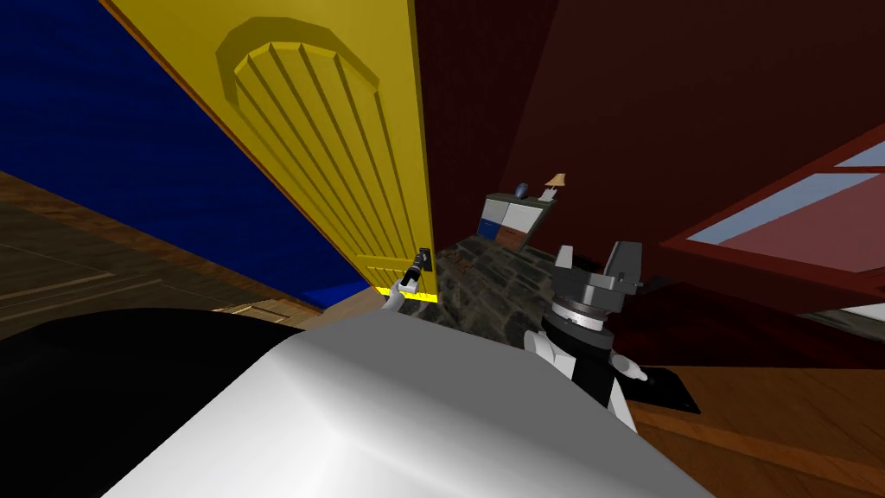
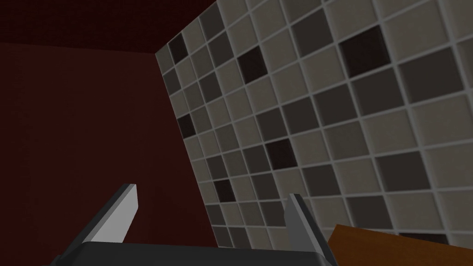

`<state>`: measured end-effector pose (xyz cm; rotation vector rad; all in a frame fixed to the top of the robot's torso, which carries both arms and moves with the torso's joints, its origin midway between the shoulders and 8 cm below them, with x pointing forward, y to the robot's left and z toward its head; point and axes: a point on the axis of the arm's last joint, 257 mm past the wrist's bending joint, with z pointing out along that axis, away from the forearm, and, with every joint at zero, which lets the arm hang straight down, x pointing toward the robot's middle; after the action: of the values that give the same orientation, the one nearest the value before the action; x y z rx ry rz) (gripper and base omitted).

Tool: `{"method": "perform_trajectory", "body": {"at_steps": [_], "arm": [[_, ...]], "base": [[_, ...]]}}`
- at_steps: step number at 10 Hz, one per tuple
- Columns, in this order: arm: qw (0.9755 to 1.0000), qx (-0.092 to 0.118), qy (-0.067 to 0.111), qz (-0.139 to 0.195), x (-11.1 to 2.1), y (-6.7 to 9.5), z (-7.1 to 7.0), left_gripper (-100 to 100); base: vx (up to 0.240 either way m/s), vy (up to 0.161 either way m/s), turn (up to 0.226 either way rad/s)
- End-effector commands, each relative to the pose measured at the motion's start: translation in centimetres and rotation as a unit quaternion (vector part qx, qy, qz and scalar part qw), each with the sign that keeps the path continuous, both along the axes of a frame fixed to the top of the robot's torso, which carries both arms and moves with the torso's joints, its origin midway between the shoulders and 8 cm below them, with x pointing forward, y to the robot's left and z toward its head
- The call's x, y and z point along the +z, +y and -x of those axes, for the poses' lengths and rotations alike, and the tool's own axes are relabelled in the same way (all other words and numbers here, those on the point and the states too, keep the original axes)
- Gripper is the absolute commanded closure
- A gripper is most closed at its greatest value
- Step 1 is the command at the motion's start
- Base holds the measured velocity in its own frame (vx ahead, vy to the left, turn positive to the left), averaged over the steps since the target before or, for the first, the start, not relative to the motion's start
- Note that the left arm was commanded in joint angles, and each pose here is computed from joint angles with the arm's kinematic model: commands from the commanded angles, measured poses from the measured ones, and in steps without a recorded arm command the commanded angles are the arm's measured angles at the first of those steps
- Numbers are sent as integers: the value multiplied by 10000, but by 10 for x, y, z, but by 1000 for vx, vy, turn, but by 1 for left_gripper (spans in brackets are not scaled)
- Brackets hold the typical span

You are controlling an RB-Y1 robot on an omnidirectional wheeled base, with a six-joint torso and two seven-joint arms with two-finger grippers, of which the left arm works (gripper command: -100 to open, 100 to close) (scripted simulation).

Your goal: Push the door open

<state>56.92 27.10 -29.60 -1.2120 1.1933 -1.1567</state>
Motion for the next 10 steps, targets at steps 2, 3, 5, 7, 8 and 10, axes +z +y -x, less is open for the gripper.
{"method": "perform_trajectory", "body": {"at_steps": [2,3,5,7,8,10], "arm": [[9997,209,-73,-46,6,23,-2,100],[9997,247,-74,-47,7,26,-2,100],[9994,322,-77,-46,7,32,-2,100],[9990,431,-78,-39,7,40,-1,100],[9987,499,-77,-30,7,45,-1,100],[9980,627,-73,-7,6,53,1,100]], "base": [[117,-53,46],[140,-77,35],[104,-64,46],[119,-74,70],[151,-106,89],[186,-99,78]]}}
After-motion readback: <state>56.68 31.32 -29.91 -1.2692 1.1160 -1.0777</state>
